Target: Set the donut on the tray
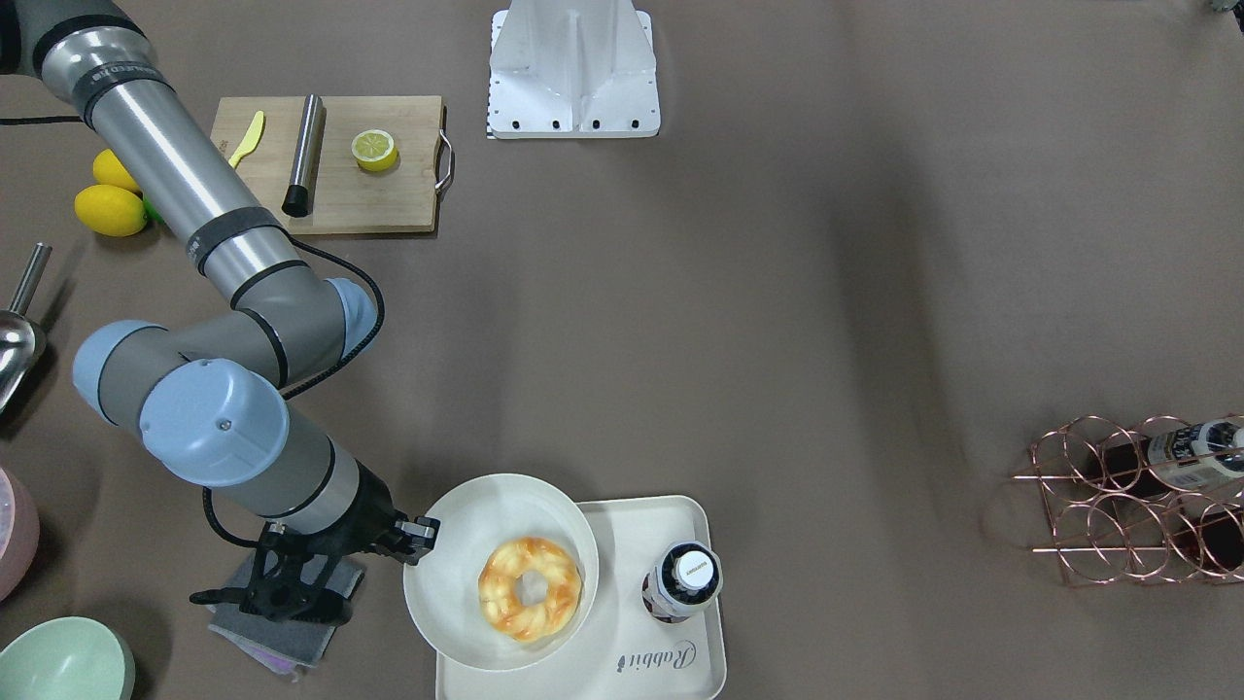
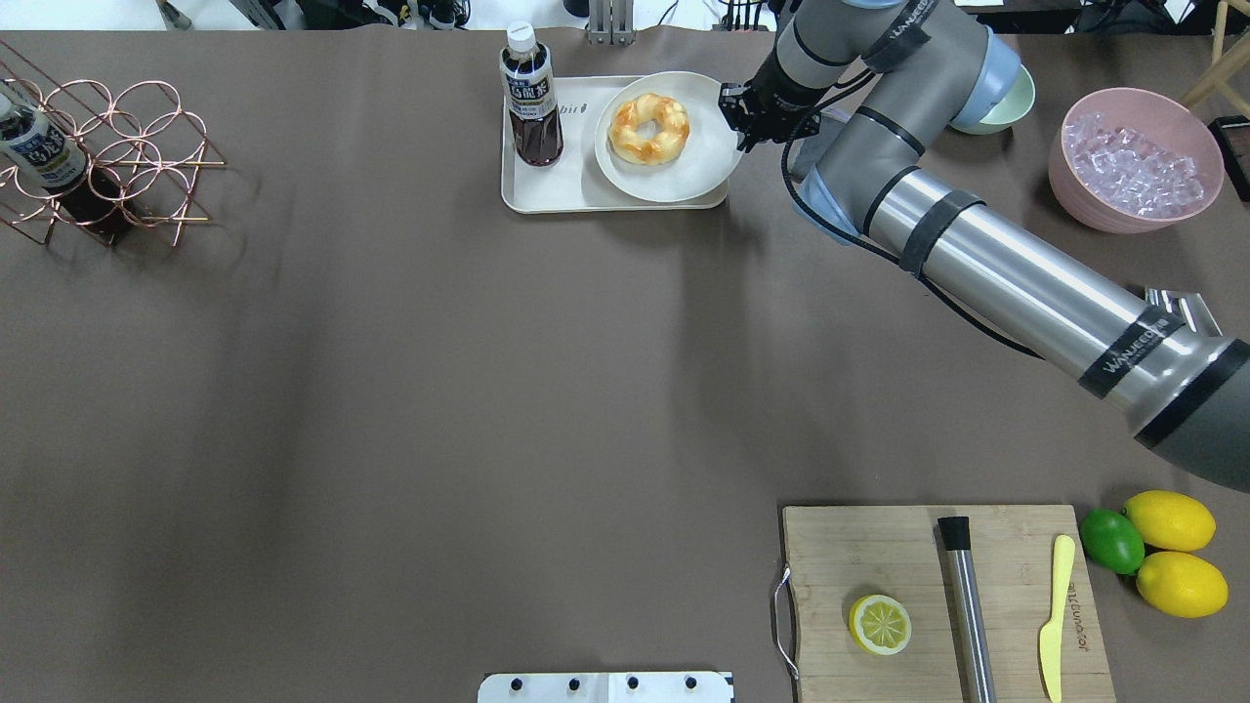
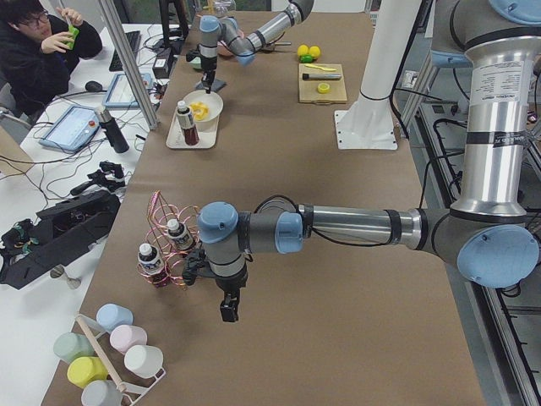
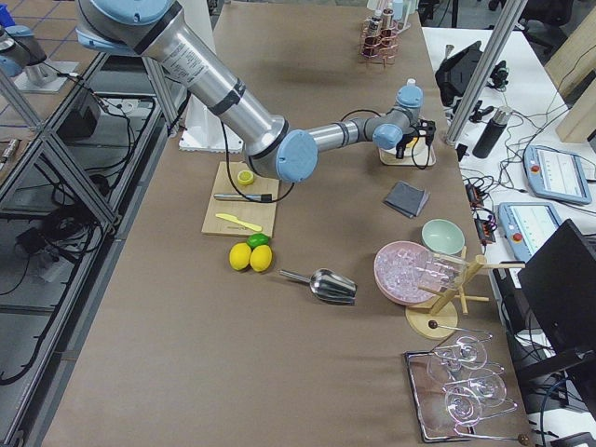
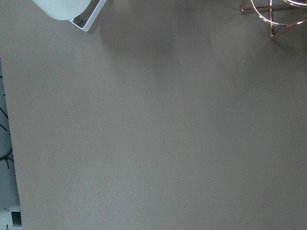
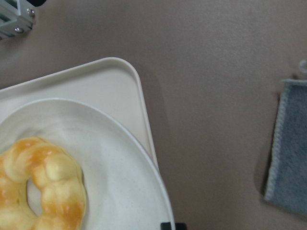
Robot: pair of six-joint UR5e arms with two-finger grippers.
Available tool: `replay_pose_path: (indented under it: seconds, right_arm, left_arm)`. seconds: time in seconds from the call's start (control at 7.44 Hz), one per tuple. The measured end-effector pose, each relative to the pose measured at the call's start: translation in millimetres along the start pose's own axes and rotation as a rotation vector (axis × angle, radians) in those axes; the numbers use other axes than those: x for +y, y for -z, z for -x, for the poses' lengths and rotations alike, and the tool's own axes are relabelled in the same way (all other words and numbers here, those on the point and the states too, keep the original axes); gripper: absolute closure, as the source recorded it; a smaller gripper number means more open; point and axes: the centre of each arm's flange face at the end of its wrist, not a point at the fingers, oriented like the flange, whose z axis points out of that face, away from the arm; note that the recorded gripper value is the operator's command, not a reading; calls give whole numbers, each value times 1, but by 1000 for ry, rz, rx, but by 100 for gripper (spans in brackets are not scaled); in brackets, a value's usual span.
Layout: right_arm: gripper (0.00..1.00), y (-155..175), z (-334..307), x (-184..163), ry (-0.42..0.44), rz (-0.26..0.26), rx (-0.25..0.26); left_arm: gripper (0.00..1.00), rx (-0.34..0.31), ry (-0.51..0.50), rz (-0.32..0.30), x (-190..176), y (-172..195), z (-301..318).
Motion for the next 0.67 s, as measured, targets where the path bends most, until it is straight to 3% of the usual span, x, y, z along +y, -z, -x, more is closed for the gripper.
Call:
replay_pose_path:
  seconds: [0.54,0.67]
  right_arm:
    - [100,-20,35,-6,-26,-64,-3]
    - [54,-24,32,-7,-25,-77,-10]
  left_arm:
    - [2,-2,-2,-2,-3,2,-1]
    - [2,-2,-2,-3,-3,2,-1]
